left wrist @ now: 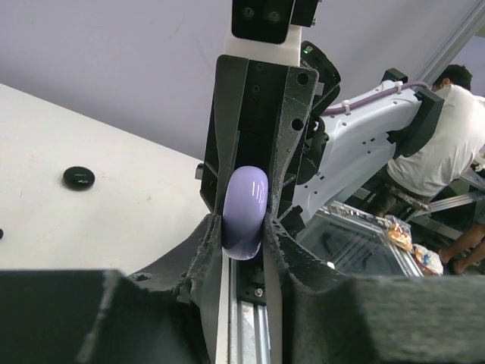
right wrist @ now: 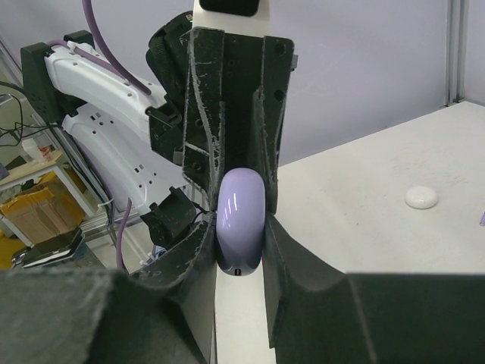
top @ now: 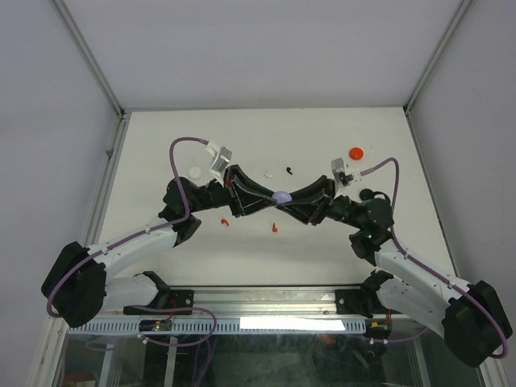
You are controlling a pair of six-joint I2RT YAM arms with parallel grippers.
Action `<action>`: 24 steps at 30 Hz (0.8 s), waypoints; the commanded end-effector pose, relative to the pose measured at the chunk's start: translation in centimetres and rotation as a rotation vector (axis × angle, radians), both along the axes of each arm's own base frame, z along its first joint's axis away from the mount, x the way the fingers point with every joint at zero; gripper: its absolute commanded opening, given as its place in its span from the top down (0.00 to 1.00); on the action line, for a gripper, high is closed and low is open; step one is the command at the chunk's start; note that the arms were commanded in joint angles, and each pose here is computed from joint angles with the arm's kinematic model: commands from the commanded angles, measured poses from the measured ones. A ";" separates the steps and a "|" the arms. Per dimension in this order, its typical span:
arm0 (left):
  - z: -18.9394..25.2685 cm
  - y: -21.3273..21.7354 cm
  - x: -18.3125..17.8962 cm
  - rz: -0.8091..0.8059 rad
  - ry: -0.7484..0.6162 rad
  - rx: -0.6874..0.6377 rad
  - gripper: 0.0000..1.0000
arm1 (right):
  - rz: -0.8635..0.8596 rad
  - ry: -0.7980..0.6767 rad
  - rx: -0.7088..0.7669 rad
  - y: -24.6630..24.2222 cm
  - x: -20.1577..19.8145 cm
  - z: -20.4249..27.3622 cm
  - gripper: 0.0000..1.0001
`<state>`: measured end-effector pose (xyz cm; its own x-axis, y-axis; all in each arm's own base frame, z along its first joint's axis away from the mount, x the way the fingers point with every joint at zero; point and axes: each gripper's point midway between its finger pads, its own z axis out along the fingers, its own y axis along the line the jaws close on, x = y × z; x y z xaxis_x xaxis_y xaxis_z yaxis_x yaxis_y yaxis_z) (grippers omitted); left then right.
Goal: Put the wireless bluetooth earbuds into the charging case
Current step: Pick up the charging case at the center of the board.
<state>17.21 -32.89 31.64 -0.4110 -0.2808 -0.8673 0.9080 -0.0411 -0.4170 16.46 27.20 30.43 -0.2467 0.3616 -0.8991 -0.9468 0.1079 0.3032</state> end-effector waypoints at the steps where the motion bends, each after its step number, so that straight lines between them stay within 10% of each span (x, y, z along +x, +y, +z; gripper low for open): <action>1: 3.0 0.0 -1.5 -0.069 -0.113 -0.060 0.84 | -0.001 -0.044 0.031 0.1 0.0 2.0 0.98; 4: 2.8 0.1 -1.5 -0.062 -0.124 -0.036 1.00 | 0.010 -0.052 0.002 0.3 -0.1 1.6 0.93; 11: 1.5 0.3 -0.6 -0.005 -0.172 0.130 1.00 | 0.015 0.010 -0.126 -0.2 -0.8 0.4 0.84; 15: 1.2 0.8 0.1 0.040 -0.223 0.244 1.00 | -0.017 -0.147 -0.212 -0.6 -0.6 0.3 0.62; 24: 0.7 1.4 0.9 0.025 -0.277 0.451 1.00 | -0.010 -0.194 -0.256 -0.6 -0.7 1.0 0.57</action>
<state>17.96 -32.02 33.45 -0.1990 0.0270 -0.9796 0.9756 0.1000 -0.1954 16.18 26.68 29.65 -0.1439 0.1225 -0.9820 -0.9693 0.1826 0.1649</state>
